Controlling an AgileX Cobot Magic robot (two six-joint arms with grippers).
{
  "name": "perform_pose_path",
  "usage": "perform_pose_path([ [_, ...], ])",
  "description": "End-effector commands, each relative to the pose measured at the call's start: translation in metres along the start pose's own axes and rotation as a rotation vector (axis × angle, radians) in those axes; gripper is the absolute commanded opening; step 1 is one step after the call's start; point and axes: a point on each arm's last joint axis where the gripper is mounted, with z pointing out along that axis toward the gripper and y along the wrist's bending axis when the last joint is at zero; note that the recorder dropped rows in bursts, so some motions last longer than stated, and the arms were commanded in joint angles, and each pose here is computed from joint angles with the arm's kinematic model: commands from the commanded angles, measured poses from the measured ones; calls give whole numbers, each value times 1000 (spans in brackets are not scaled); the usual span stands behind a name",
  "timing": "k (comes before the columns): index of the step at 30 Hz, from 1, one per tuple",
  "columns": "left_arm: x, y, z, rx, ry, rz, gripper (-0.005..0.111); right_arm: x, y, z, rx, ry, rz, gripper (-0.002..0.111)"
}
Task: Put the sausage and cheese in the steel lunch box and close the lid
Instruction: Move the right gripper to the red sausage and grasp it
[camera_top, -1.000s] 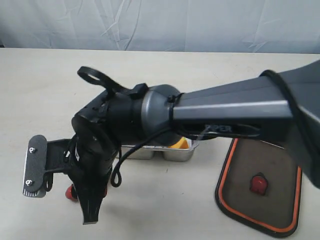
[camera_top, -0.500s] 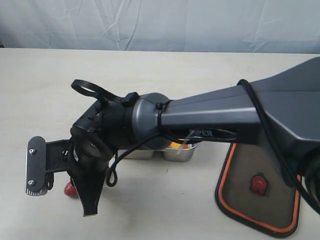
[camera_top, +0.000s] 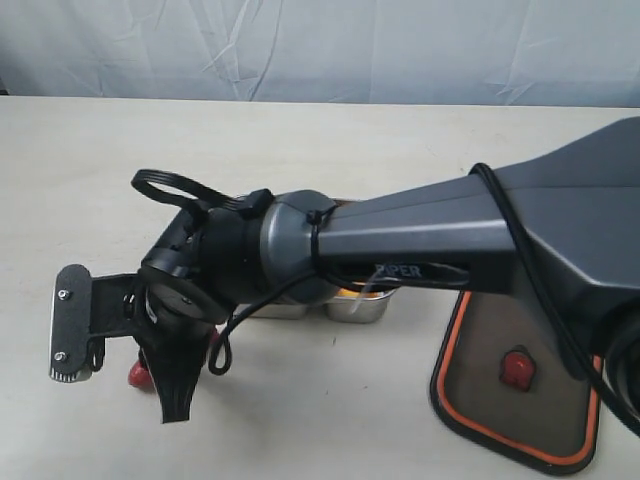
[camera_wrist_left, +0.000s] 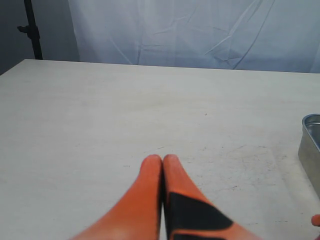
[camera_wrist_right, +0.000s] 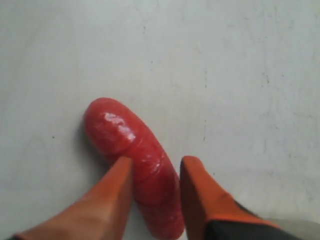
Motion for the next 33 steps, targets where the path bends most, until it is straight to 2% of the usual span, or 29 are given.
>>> perform_pose_path([
  [1, -1, 0, 0, 2, -16, 2, 0, 9, 4, 12, -24, 54, -12, 54],
  [3, -1, 0, 0, 2, -16, 2, 0, 9, 4, 12, -24, 54, -12, 53],
  [11, -1, 0, 0, 2, -16, 2, 0, 13, 8, 23, -41, 71, -12, 32],
  [16, -1, 0, 0, 2, -16, 2, 0, 25, 20, 40, -119, 171, 1, 33],
  [19, -1, 0, 0, 2, -16, 2, 0, 30, 23, 35, -159, 236, 6, 33],
  [29, -1, 0, 0, 1, -16, 5, 0, 24, 18, 31, -117, 181, 1, 33],
  [33, -1, 0, 0, 1, -16, 5, 0, 32, 18, 30, -122, 264, -47, 33],
])
